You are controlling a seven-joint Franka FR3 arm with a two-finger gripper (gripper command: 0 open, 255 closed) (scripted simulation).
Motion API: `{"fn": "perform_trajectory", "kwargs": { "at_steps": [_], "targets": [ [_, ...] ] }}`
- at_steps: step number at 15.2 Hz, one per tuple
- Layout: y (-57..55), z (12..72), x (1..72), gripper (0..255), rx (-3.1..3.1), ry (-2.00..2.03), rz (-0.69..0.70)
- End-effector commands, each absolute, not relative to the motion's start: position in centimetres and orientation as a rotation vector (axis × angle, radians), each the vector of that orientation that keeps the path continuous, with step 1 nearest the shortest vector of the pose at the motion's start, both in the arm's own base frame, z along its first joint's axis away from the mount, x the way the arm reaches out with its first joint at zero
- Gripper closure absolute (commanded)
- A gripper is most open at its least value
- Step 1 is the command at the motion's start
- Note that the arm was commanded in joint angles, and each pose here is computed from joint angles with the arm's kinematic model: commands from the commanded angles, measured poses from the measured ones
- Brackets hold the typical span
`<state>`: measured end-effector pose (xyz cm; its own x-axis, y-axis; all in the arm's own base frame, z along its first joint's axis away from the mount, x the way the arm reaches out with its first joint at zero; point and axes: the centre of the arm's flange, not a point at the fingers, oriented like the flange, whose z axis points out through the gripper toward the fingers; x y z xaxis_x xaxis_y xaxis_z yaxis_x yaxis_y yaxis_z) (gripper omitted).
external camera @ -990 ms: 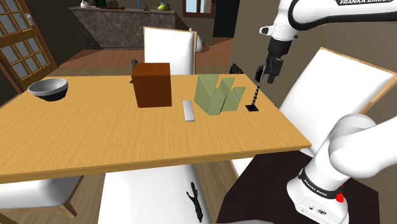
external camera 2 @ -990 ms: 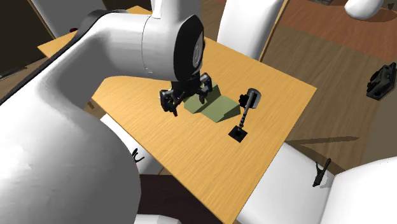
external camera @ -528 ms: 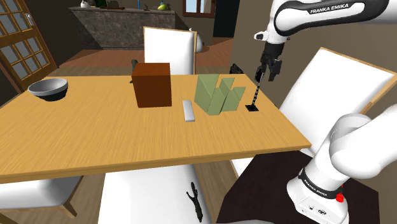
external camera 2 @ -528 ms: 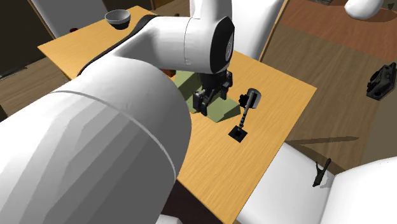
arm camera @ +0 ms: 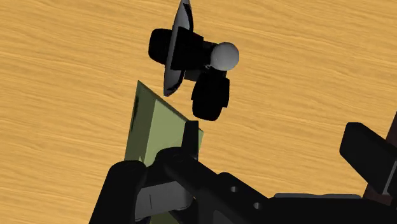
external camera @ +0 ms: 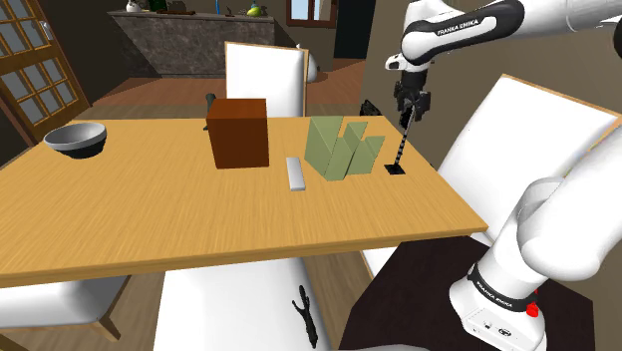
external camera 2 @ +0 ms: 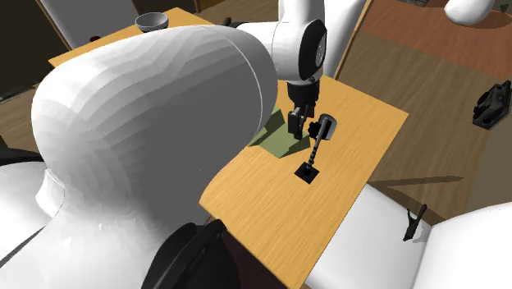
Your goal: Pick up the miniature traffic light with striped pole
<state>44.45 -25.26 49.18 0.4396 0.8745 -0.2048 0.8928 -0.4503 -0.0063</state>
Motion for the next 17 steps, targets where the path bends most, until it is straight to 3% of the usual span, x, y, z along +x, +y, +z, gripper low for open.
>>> {"fn": "perform_trajectory", "kwargs": {
  "at_steps": [1,12,13,17],
  "targets": [
    [-26.9,48.6,46.2,0,2.498,1.686,-0.310],
    [-27.6,44.2,47.1,0,2.460,1.730,-0.327],
    [-27.6,44.2,47.1,255,2.460,1.730,-0.327],
    [-27.6,44.2,47.1,255,2.460,1.730,-0.327]
  ]
}}
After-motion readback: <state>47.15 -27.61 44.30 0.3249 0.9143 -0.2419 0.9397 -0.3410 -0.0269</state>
